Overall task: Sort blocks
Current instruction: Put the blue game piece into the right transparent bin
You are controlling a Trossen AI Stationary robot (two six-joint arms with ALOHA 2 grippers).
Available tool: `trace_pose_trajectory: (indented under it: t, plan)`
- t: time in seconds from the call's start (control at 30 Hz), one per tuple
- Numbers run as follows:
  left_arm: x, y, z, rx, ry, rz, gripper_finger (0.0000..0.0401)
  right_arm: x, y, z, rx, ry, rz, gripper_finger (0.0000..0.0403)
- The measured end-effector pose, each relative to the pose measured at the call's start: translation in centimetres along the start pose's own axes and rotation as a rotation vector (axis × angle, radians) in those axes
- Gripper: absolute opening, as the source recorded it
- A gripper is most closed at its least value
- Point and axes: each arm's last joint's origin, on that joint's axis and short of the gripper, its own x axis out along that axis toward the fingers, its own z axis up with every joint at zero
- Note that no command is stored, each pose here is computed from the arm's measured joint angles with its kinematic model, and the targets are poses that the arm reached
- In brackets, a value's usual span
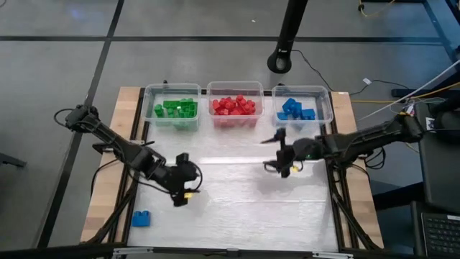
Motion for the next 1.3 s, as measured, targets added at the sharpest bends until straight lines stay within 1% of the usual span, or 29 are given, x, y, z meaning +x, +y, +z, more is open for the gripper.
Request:
trace_pose_trajectory:
  t: [0.13,0.3,0.4,0.5,0.63,0.73,0.8,1.03,1.1,1.27,1.3]
  plan:
    - [-0.4,-1.7,-1.9,-0.086,0.074,-0.014,0.0269,1.7,2.5,-1.0,-0.066,0.032,0.027,0.0376]
    - [0.2,-4.6,-4.4,-0.194,0.157,-0.029,0.0269,3.9,3.7,-2.1,-0.074,0.108,0.036,0.0376]
    - [0.8,-6.4,-6.2,-0.289,0.233,-0.035,0.0265,5.1,4.3,-2.5,-0.075,0.118,0.04,0.0376]
    - [1.4,-8.3,-8.6,-0.388,0.357,-0.043,0.0253,6.0,4.7,-2.5,-0.063,0.094,0.03,0.0376]
    - [2.0,-10.8,-11.5,-0.481,0.527,-0.06,0.0235,6.9,5.1,-2.7,-0.026,0.084,0.026,0.0376]
    - [1.7,-12.1,-13.2,-0.545,0.671,-0.042,0.0222,7.4,5.4,-2.7,0.022,0.072,0.02,0.0376]
    - [1.2,-12.6,-14.2,-0.568,0.729,-0.025,0.0213,7.7,5.7,-2.7,0.046,0.058,0.022,0.0376]
    - [-0.9,-13.3,-16.8,-0.605,0.77,0.044,0.0191,7.7,7.3,-1.3,0.068,-0.074,0.041,0.0376]
    - [-1.3,-13.5,-17.4,-0.614,0.765,0.044,0.0187,7.5,7.5,-0.9,0.072,-0.1,0.037,0.0376]
    - [-1.3,-13.1,-18.6,-0.586,0.7,0.06,0.0179,7.2,8.0,-0.5,0.072,-0.126,0.042,0.0376]
    - [-1.1,-12.8,-18.6,-0.558,0.683,0.07,0.0178,7.2,8.0,-0.5,0.074,-0.126,0.04,0.0376]
